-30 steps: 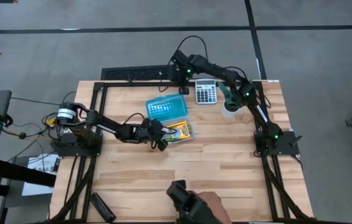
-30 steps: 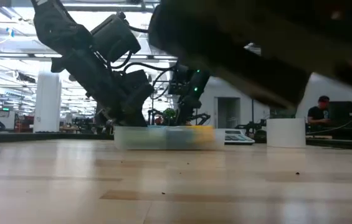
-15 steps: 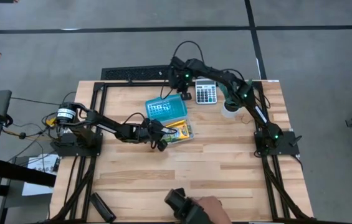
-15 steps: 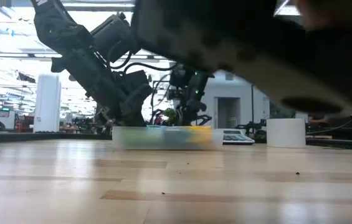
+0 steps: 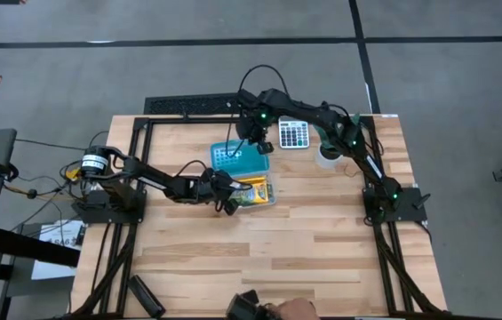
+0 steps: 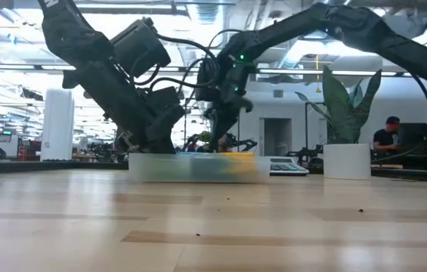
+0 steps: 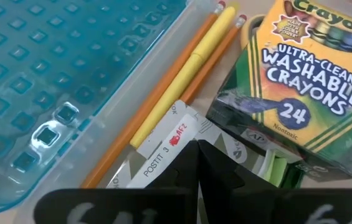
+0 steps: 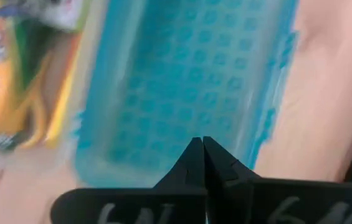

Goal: Pack school essentials
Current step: Close the supply box

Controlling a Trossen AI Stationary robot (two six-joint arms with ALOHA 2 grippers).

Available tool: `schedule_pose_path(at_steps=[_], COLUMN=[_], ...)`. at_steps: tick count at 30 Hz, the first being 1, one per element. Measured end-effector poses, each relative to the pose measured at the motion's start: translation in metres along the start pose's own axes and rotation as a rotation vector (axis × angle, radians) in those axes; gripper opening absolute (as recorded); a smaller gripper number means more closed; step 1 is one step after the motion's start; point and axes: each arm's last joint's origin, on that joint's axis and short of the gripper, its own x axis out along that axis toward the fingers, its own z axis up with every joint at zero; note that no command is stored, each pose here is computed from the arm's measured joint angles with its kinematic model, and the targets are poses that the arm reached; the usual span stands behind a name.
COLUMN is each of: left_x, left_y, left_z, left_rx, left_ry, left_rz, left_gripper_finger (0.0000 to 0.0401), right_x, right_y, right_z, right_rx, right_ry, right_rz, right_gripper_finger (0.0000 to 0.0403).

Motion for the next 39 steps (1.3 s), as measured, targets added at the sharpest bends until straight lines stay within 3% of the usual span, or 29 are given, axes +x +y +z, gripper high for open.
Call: schedule_pose_path(at_steps=[4, 9, 12, 20, 32, 39], left_x=[0.0, 0.0, 0.0, 0.001, 0.001, 0.001], left_y=[0.001, 0.001, 0.002, 0.002, 0.003, 0.003], left_z=[0.0, -0.001, 0.0, 0.0, 0.001, 0.001], left_rx=[0.008, 0.032, 0.037, 0.037, 0.031, 0.024], left_ry=[0.003, 0.01, 0.011, 0.012, 0.011, 0.011], left_rz=[0.003, 0.009, 0.008, 0.003, 0.007, 0.007], left_gripper_finger=[0.0, 0.0, 0.0, 0.0, 0.0, 0.0], right_x=[-0.005, 0.0, 0.006, 0.023, 0.029, 0.012], right_y=[0.001, -0.028, -0.041, -0.045, -0.028, -0.007], right_z=[0.007, -0.004, -0.016, -0.038, -0.03, -0.011], right_rx=[-0.031, 0.003, 0.036, 0.099, 0.065, 0.056], right_ry=[0.024, -0.026, -0.033, -0.046, -0.045, 0.012], right_rz=[-0.088, -0.228, -0.247, -0.083, 0.055, 0.142], right_gripper_finger=[0.0002, 0.0002, 0.0001, 0.0001, 0.0, 0.0])
